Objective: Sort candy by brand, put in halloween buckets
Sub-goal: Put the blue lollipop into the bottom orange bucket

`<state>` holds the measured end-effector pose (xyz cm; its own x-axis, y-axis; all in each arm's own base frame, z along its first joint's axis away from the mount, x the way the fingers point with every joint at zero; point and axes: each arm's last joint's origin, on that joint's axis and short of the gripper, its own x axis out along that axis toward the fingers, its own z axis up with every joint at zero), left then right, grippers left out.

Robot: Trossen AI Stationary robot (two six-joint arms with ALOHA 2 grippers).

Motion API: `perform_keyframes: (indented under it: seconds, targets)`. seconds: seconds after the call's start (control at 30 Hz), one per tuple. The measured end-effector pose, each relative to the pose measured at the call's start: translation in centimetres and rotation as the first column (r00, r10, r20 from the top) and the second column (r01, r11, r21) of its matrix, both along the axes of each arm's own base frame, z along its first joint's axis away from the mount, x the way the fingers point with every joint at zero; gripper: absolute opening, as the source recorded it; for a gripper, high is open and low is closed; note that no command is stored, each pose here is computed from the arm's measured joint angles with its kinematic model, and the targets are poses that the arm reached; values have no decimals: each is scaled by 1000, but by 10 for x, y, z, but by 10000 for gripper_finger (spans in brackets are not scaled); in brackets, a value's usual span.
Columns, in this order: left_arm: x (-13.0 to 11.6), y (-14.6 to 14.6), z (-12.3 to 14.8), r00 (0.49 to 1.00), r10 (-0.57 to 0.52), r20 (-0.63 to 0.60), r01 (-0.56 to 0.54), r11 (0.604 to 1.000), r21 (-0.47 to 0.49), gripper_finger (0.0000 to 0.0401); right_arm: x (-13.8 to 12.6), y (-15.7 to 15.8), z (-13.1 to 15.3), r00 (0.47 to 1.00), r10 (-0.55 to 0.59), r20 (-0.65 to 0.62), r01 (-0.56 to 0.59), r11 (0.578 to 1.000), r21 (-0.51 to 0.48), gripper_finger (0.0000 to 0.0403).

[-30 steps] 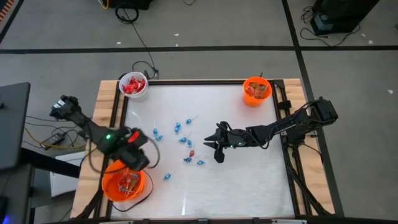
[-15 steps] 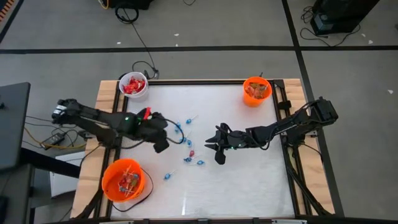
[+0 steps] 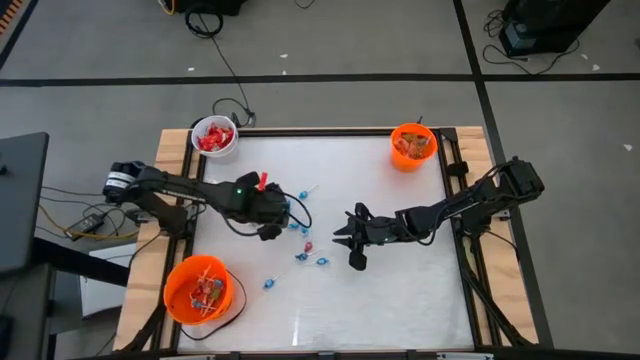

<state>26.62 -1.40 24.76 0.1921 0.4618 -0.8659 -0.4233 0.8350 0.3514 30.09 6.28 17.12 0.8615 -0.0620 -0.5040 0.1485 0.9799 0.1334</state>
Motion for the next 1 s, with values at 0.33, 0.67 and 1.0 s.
perform_keyframes:
  seconds: [0.33,0.67,1.0]
  targets:
    - [-18,28,-66,996,89,2,-89,995,-51,142,0,1,0,1000,2,0,-2,1000,-1,103]
    - [-20,43,-82,980,182,82,-173,979,-109,148,0,1,0,1000,-7,3,7,1000,-2,103]
    - [-32,38,-103,988,133,-73,-148,948,-283,221,-3,6,-3,999,13,-33,-13,1000,-9,103]
